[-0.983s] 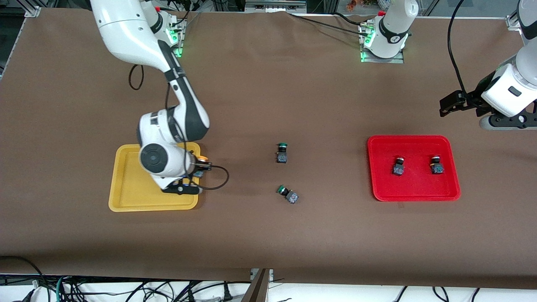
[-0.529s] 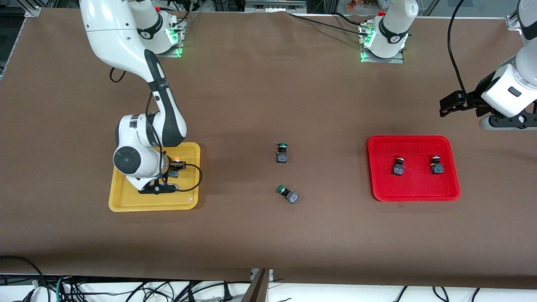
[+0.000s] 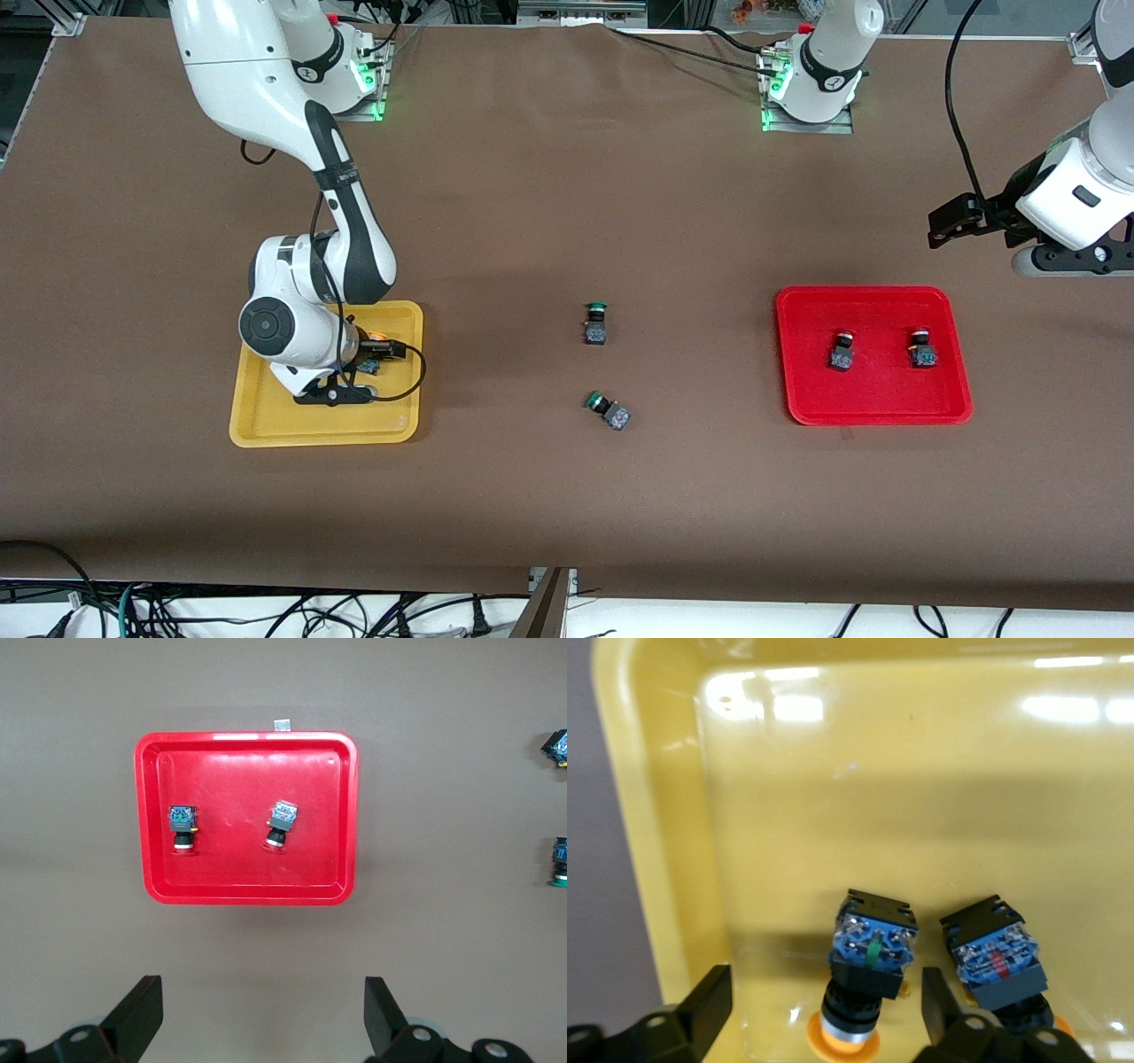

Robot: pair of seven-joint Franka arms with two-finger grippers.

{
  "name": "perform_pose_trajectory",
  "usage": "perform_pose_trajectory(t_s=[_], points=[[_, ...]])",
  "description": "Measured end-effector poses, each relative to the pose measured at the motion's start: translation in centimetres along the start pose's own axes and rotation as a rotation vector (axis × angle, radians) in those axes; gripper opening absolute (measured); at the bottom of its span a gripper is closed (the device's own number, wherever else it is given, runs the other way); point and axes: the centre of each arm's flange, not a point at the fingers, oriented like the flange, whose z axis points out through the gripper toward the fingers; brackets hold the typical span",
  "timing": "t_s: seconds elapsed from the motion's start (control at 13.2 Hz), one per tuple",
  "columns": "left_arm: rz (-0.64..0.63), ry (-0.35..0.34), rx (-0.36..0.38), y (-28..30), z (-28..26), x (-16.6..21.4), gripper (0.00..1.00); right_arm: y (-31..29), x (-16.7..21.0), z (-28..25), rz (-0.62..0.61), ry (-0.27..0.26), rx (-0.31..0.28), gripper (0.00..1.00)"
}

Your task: Place red and yellow buttons in trays

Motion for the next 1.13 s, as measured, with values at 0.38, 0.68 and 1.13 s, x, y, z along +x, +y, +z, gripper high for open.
perform_pose_trajectory(t_s=[0.38, 0.68, 1.13], points=[[-0.001, 0.002, 0.0, 0.0, -0.1, 0.1, 1.0, -1.4, -0.5, -6.5, -0.022, 0.037, 0.047, 0.99], [-0.001, 0.006, -0.001, 0.0, -0.3, 0.1, 1.0, -0.5, -4.0, -17.5, -0.094, 0.023, 0.026, 0.99], [-0.003, 0.005, -0.002, -0.1, -0.1, 0.3, 1.0, 5.5, -11.2, -31.0, -0.156, 0.036, 0.039, 0.99]])
